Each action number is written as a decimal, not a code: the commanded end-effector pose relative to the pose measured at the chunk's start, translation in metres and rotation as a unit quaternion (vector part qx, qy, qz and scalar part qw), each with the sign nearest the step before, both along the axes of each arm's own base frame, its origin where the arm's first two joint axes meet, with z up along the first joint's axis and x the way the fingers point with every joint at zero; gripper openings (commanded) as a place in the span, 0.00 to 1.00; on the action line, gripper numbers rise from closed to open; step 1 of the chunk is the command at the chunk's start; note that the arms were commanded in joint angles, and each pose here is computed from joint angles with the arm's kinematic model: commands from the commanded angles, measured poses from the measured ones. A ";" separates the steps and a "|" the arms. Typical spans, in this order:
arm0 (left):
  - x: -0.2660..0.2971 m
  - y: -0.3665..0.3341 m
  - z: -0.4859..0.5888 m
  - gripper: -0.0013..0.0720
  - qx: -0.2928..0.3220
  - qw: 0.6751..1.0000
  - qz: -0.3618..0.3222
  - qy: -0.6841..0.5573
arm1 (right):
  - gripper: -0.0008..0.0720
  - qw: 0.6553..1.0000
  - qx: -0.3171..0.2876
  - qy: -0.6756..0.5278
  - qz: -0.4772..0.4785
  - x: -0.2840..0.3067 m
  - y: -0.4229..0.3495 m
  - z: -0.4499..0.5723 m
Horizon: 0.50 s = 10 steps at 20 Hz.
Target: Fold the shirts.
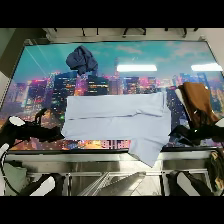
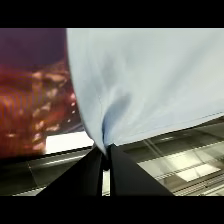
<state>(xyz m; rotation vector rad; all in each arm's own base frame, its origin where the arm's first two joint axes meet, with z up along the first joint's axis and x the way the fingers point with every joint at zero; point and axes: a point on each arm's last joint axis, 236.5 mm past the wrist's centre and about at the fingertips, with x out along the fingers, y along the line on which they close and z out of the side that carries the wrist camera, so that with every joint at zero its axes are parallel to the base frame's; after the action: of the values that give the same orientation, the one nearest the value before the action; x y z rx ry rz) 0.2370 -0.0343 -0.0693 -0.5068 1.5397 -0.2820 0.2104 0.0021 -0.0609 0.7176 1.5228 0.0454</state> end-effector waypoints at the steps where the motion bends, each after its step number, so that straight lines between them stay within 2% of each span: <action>1: 0.012 -0.001 0.023 0.04 -0.011 0.998 0.030 -0.045 | 0.97 0.997 0.067 0.021 -0.043 -0.026 0.033 -0.032; 4: 0.013 -0.001 0.025 0.03 -0.009 0.998 0.031 -0.050 | 0.96 0.987 0.144 0.002 -0.077 -0.024 0.070 -0.035; 6: 0.012 -0.002 0.026 0.03 -0.011 0.998 0.030 -0.048 | 0.96 0.984 0.156 -0.001 -0.084 -0.022 0.084 -0.038; 8: 0.012 -0.004 0.027 0.04 -0.016 0.998 0.031 -0.047 | 0.95 0.988 0.143 0.009 -0.066 -0.026 0.094 -0.043; 9: 0.012 -0.004 0.027 0.04 -0.016 0.998 0.030 -0.046 | 0.76 0.989 0.140 0.010 -0.052 -0.028 0.099 -0.044; 10: 0.011 -0.004 0.027 0.03 -0.016 0.998 0.029 -0.045 | 0.34 0.989 0.142 0.011 -0.038 -0.030 0.104 -0.043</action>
<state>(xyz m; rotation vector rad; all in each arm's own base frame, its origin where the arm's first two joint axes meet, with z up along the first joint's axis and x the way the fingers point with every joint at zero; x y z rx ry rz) 0.2487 -0.0369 -0.0444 -0.5524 1.4321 -0.2748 0.1809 0.0892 -0.1030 0.9985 1.5210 0.1722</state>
